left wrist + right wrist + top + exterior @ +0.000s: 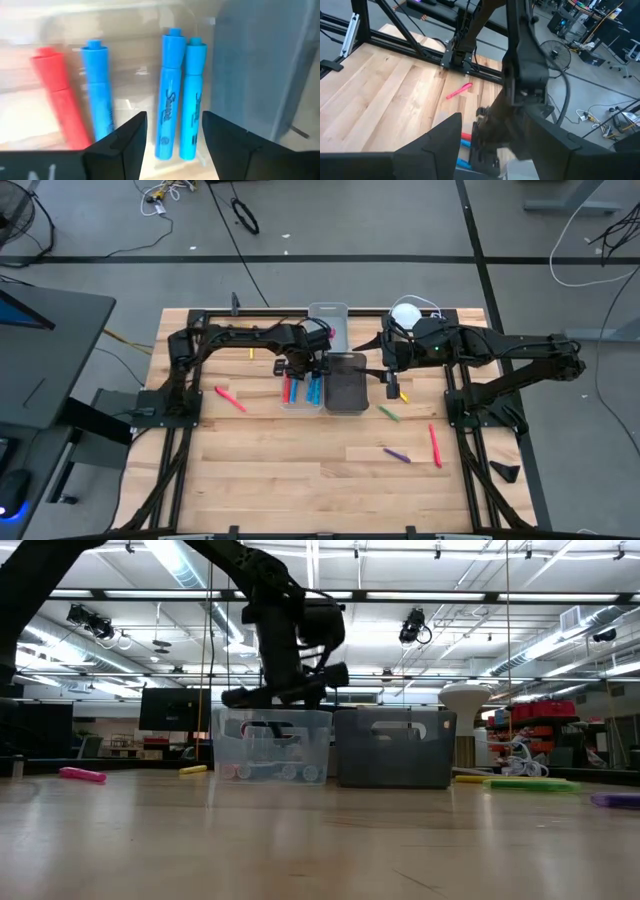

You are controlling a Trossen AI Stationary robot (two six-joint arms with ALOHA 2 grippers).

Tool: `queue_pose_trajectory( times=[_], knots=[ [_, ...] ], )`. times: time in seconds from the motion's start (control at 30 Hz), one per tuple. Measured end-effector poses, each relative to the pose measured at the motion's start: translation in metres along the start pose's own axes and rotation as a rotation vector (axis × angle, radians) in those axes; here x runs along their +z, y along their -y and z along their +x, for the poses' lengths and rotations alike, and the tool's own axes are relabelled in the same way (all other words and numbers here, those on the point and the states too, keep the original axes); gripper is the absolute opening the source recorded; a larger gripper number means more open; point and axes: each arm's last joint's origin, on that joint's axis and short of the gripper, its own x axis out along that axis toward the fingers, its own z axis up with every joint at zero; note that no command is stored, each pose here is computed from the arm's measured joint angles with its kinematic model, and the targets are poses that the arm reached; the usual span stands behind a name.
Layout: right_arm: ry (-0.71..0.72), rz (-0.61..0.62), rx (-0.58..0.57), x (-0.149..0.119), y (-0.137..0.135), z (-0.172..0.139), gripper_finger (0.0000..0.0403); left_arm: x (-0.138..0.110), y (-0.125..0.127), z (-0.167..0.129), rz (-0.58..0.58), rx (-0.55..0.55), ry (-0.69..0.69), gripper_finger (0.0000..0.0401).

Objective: Pick & Place Markers
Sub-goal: Put the top yellow marker pen into the black bin

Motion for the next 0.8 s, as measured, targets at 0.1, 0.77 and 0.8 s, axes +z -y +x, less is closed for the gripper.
queue_pose_trajectory(
  times=[0.1,0.77,0.8],
  knots=[
    [0.001,0.0,0.0,0.0,0.0,0.0,0.0215,0.0,-0.001,-0.014,0.016,-0.017,0.021,0.0192],
    [0.0,-0.016,-0.001,0.0,0.0,0.0,0.0215,-0.022,-0.032,-0.091,0.003,0.091,0.029,0.019],
    [0.0,-0.017,-0.001,0.0,0.0,0.0,0.0215,-0.023,-0.033,-0.094,0.003,0.094,0.038,0.019]
  ],
)
